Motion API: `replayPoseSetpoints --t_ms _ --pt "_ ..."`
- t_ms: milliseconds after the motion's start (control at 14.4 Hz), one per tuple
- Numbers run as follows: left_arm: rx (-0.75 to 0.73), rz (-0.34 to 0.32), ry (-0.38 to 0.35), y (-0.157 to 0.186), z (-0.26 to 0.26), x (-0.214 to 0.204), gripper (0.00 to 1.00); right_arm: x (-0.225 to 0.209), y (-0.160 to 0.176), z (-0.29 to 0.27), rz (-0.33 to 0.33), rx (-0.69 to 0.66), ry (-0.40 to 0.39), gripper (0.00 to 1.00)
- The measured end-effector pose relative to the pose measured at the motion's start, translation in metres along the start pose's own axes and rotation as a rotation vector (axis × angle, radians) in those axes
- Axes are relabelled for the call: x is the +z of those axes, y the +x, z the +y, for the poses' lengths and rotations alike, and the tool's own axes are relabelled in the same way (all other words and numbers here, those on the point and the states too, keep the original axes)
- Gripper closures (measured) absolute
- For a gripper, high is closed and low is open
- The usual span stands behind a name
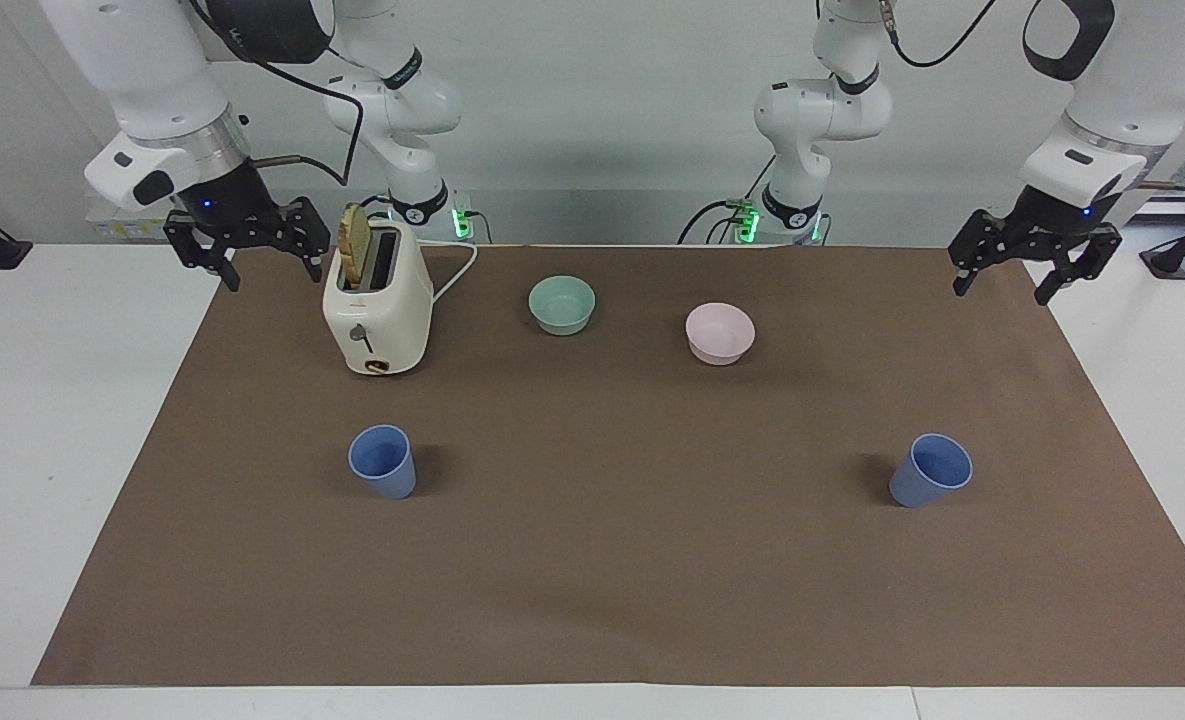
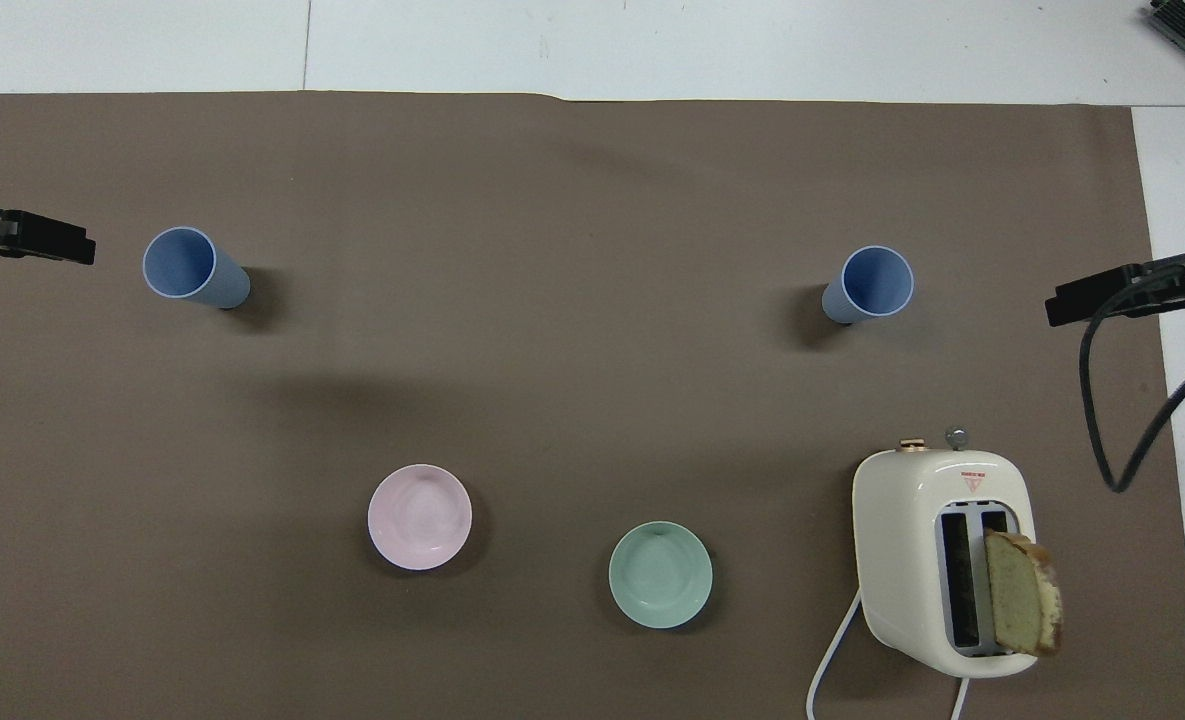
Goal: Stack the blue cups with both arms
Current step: 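Reach the left gripper to the nearby blue cup and grasp it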
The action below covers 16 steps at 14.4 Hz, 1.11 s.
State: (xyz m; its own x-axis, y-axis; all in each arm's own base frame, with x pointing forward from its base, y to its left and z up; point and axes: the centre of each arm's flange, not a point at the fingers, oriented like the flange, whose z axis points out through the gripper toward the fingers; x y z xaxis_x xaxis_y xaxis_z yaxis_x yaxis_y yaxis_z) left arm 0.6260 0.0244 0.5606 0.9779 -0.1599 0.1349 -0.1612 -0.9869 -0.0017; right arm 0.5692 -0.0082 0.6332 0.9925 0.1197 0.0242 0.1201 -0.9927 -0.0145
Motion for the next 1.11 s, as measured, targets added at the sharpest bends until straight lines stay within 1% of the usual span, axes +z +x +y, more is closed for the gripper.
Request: replayPoseSetpoints --t_ms 139,278,486,764,833,903,972,1111 --pt "-0.005 0.002 0.005 0.012 -0.01 0.034 0.0 0.0 0.0 0.0 0.0 0.0 0.0 0.0" --pt "0.004 -0.01 0.003 0.021 -0.016 0.066 0.0 0.0 0.0 0.0 0.0 0.0 0.0 0.0" --pt "-0.01 -0.011 -0.04 0.032 -0.016 0.111 0.0 0.0 0.0 0.0 0.0 0.0 0.0 0.0" --pt "0.013 -0.054 -0.062 0.03 -0.023 0.153 0.0 0.0 0.0 0.0 0.0 -0.001 0.0 0.0" --pt "0.022 -0.065 -0.065 0.026 -0.027 0.16 0.06 0.0 0.0 0.0 0.0 -0.001 0.0 0.0" --pt "0.024 -0.075 -0.068 0.023 -0.029 0.165 0.06 0.0 0.0 0.0 0.0 -0.001 0.0 0.0" --pt "0.024 -0.083 -0.071 0.02 -0.031 0.17 0.15 0.0 0.0 0.0 0.0 -0.001 0.0 0.0" --pt "0.025 -0.095 -0.075 0.016 -0.031 0.175 0.39 0.0 0.0 -0.001 0.0 -0.002 0.0 0.0"
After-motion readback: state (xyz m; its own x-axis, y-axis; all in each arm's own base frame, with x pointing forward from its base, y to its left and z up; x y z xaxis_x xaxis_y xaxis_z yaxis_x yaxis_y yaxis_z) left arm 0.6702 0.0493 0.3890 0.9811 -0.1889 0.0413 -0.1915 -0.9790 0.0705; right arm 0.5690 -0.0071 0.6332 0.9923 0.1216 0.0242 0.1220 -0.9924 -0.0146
